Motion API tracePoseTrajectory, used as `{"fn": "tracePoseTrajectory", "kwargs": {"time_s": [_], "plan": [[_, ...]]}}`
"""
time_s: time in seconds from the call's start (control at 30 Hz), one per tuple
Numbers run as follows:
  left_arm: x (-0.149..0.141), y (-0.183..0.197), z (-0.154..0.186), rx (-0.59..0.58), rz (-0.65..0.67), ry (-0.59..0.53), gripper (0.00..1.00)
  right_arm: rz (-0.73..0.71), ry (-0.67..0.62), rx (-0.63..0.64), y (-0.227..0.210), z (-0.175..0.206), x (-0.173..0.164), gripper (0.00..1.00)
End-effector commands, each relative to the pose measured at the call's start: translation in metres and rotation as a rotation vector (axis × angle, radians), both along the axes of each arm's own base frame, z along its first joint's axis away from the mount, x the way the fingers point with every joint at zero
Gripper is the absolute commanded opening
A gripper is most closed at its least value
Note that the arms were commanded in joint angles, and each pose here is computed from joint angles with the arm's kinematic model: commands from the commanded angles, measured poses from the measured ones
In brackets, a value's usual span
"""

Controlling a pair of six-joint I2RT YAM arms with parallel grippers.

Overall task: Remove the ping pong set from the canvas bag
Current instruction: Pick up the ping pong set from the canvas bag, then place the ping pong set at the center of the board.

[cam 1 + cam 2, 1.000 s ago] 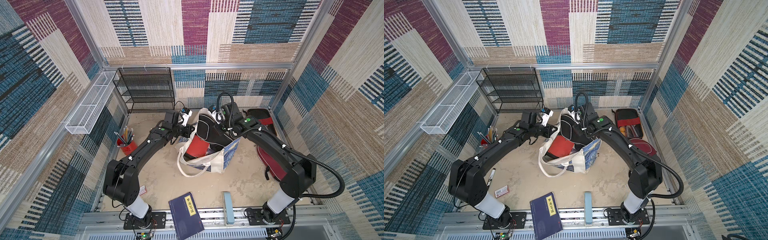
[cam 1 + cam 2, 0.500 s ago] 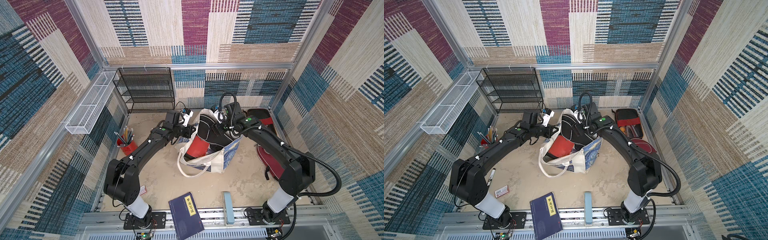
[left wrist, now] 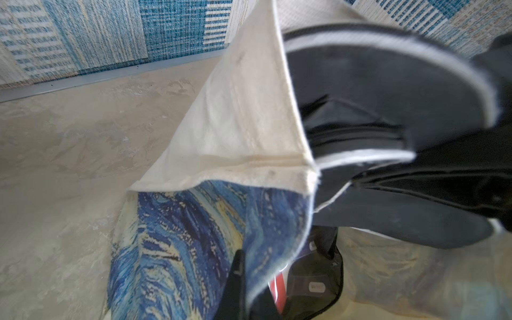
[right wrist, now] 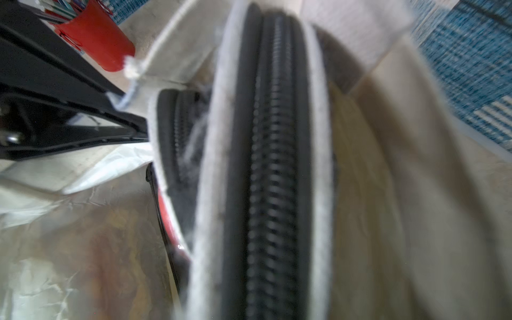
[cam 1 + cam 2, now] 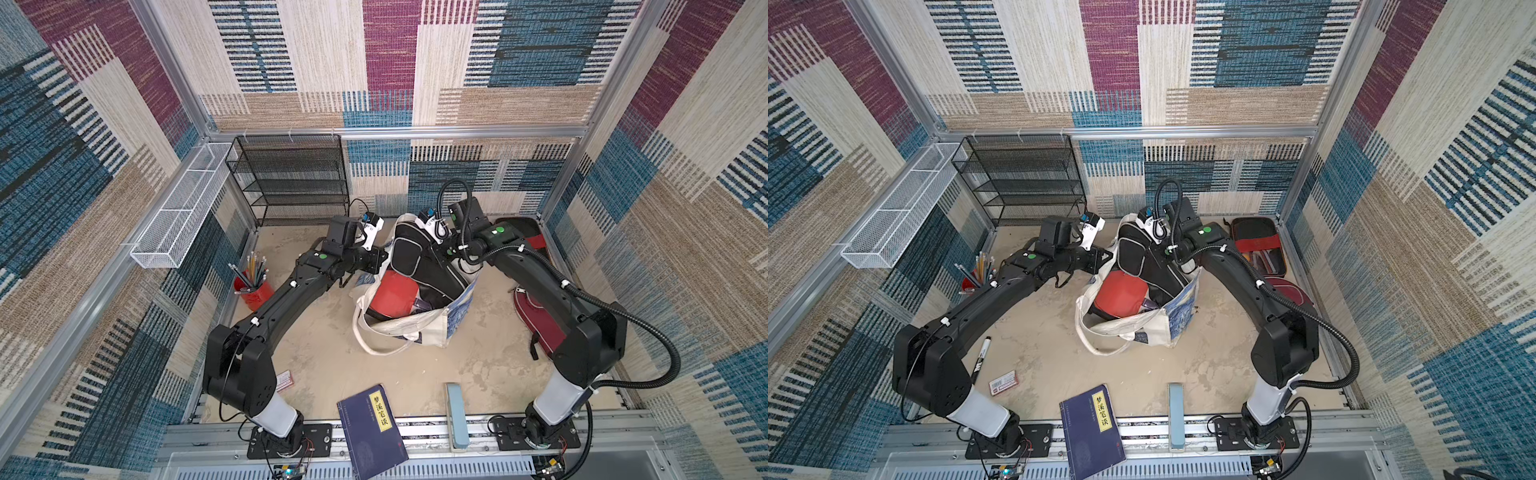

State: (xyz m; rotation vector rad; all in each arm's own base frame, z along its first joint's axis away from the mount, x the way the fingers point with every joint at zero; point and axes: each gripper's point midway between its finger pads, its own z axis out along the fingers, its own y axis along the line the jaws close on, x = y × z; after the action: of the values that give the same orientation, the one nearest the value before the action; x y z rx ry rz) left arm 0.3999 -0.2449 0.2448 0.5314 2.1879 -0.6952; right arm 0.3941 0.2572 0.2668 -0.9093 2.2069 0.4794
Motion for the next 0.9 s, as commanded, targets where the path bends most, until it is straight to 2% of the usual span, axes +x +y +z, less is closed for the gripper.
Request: {"fn": "tracePoseTrajectory", "kwargs": {"time_s": [0.0,0.23,0.33,0.47,0.63,0.87], "plan": [[-0.008,0.010,0.000,0.060,0.015,0.020,0.00,0.006,-0.118,0.058,0.003,0.054,0.003,0.00],[-0.014,0.030,0.011,0.148,0.056,-0.013,0.00,-0.048,-0.292,0.145,-0.013,0.156,-0.012,0.00],[-0.015,0.036,0.009,0.179,0.067,-0.020,0.00,-0.157,-0.409,0.168,-0.035,0.200,-0.015,0.00],[-0.017,0.041,0.004,0.190,0.076,-0.014,0.00,-0.413,-0.571,0.136,-0.086,0.237,-0.011,0.00],[-0.018,0.043,0.001,0.192,0.081,-0.010,0.00,-0.656,-0.677,0.068,-0.140,0.237,-0.011,0.00],[-0.019,0.045,0.004,0.187,0.082,-0.019,0.00,-0.781,-0.617,0.010,-0.182,0.179,0.007,0.00]]}}
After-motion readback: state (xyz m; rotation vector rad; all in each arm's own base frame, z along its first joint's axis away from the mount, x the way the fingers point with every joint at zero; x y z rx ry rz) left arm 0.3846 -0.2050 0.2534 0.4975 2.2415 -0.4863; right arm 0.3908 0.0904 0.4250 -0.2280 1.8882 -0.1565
